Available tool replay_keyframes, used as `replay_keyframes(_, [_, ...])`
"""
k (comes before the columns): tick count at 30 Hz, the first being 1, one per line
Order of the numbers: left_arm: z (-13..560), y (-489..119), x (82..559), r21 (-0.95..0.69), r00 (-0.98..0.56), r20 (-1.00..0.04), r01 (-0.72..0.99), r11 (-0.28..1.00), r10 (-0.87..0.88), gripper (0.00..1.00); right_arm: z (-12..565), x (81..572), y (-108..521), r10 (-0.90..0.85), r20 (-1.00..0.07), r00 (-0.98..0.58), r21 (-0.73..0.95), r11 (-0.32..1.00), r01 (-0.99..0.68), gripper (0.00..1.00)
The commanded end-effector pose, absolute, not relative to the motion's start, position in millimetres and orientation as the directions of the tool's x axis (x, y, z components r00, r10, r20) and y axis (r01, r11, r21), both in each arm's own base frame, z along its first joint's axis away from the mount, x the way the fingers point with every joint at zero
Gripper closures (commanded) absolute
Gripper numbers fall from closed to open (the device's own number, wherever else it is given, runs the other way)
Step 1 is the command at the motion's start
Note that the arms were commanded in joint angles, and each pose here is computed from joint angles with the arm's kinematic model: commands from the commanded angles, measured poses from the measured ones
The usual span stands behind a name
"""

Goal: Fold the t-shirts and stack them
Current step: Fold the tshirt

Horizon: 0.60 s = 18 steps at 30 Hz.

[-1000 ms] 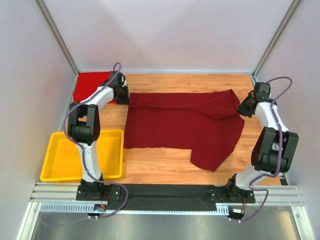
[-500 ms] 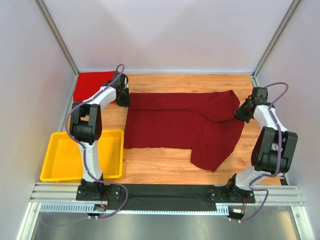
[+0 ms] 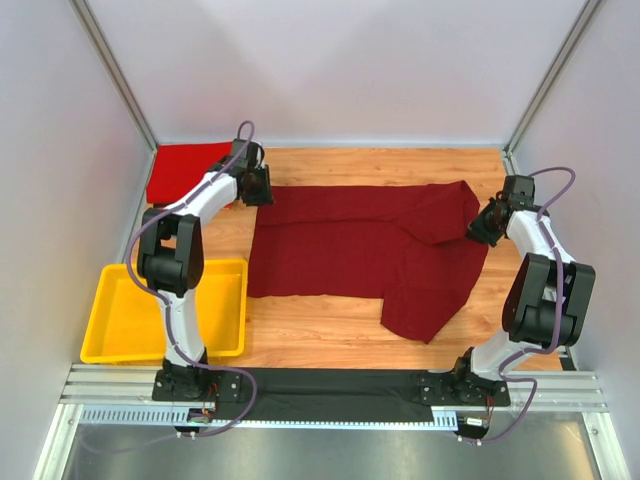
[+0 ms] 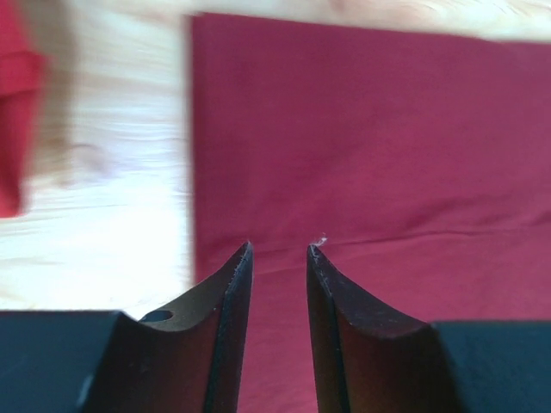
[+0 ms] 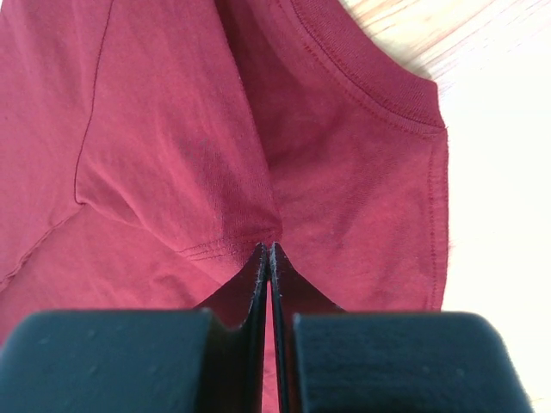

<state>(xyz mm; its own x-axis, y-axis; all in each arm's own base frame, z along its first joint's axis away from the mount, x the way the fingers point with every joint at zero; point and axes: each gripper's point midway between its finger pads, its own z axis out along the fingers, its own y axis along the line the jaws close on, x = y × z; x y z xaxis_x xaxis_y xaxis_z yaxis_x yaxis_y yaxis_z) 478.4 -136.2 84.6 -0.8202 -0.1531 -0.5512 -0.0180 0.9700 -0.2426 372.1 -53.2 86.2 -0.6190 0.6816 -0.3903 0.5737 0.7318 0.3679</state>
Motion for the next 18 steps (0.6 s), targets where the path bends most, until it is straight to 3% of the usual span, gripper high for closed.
replay_keyframes(1, [90, -165, 480, -0.299, -0.806, -0.576, 0.053, 0.953, -0.136, 0.62, 100, 377, -51, 0.69, -0.406, -0.599, 0.407, 0.724, 0.558, 0.99])
replay_keyframes(9, [34, -150, 473, -0.208, -0.876, -0.46, -0.055, 0.977, -0.147, 0.65, 97, 375, -54, 0.699, -0.394, -0.596, 0.386, 0.715, 0.583, 0.99])
replay_keyframes(18, [84, -143, 485, -0.18, -0.846, -0.507, -0.085, 0.98, -0.167, 0.62, 99, 369, -81, 0.715, -0.421, -0.558, 0.265, 0.685, 0.679, 0.96])
